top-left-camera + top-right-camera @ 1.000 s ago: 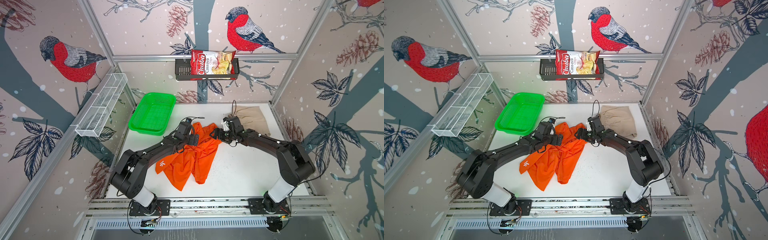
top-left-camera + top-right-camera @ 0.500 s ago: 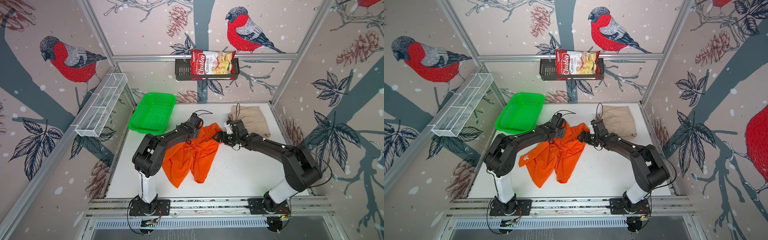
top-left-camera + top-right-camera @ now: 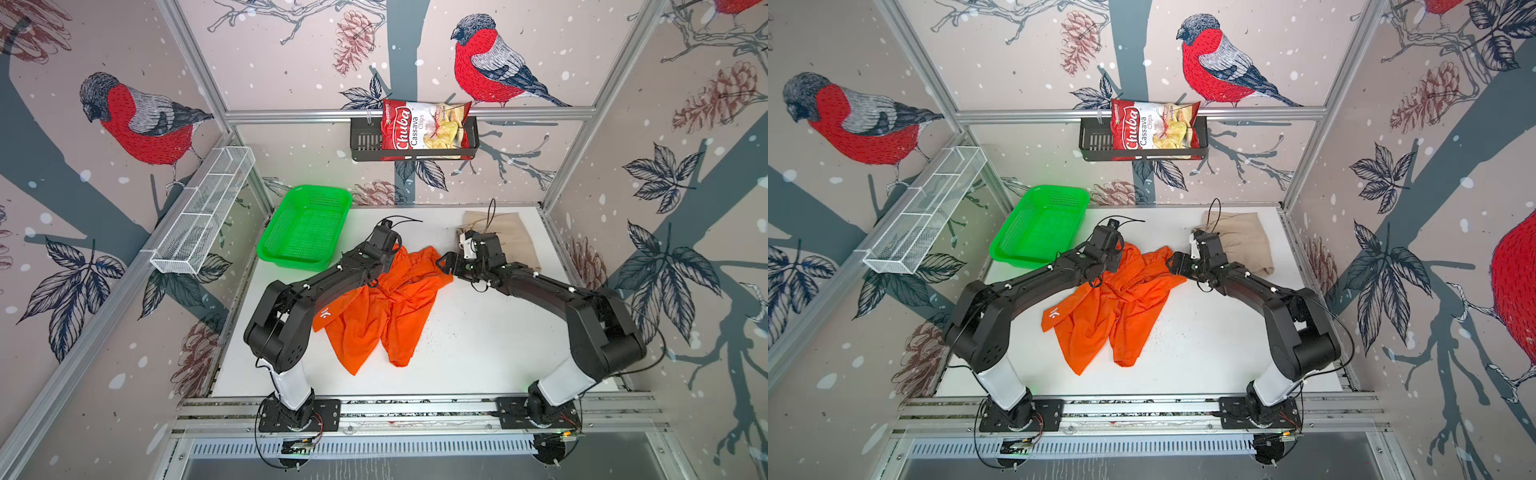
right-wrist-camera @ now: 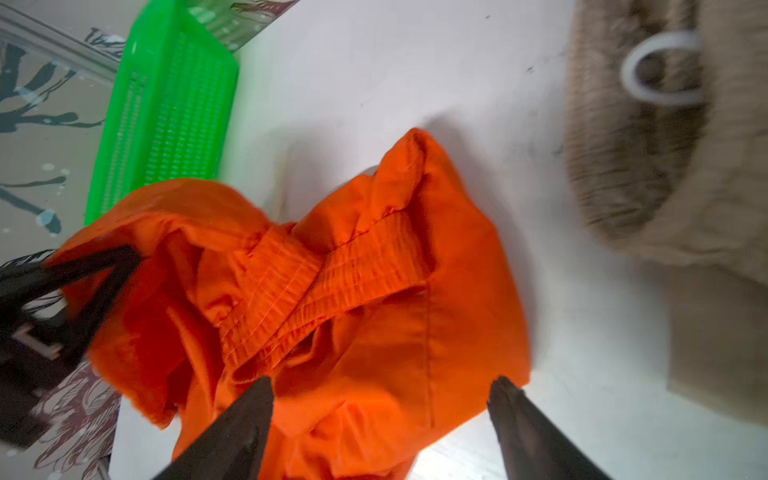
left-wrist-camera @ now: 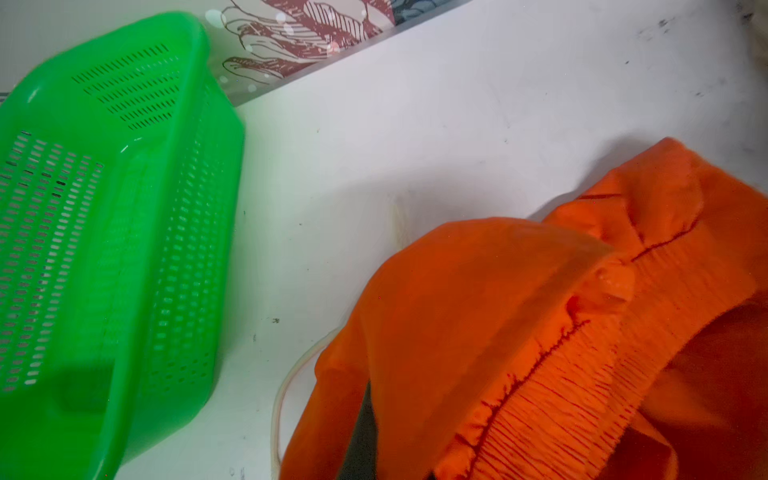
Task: Fold and stack the shorts
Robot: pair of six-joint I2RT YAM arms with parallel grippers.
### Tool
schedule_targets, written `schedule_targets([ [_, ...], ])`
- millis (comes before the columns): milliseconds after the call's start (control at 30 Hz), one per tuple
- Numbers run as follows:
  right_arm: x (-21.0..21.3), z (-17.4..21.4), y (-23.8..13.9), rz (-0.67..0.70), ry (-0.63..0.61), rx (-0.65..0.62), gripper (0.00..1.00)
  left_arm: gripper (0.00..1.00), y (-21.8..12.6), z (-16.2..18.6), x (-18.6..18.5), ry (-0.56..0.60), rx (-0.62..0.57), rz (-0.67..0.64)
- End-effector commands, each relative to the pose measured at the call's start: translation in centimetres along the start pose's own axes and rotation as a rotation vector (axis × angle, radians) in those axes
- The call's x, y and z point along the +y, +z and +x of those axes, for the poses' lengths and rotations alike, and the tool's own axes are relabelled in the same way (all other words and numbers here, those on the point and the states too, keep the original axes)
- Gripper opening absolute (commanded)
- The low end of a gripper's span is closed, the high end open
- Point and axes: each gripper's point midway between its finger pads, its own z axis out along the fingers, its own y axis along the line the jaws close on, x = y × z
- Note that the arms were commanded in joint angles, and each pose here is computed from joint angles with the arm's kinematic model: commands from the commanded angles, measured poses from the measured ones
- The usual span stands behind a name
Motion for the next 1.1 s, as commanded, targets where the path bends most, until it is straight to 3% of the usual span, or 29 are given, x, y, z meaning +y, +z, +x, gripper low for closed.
schedule_targets([
  [0,-2.3,-0.8,0.8,0.044,-0.023,0.007,0.83,0.0,-1.1,-0.8,0.1,-0.007,-0.032,0.026],
  [400,-14.5,-3.3,3.7,0.199,0.163,0.059,0.82,0.0,-4.9,-2.4,1.4,-0.06,-0.119,0.049],
  [667,-17.3,-7.0,3.0,0.21,0.169,-0.011,0.82,0.0,-7.6,-3.7,2.4,-0.064,-0.18,0.057],
  [900,-9.3,-12.6,-3.2,0.105,-0.023,-0.212,0.83,0.0,-12.4,-6.8,2.4,-0.063,-0.323,0.158],
  [967,-4.9,-12.3,-4.7,0.024,-0.138,-0.253,0.83,0.0,-13.6,-7.6,2.4,-0.069,-0.362,0.182],
  [1067,3.2,-8.9,-5.9,-0.118,-0.4,-0.274,0.84,0.0,-14.6,-8.3,2.5,-0.073,-0.386,0.197],
])
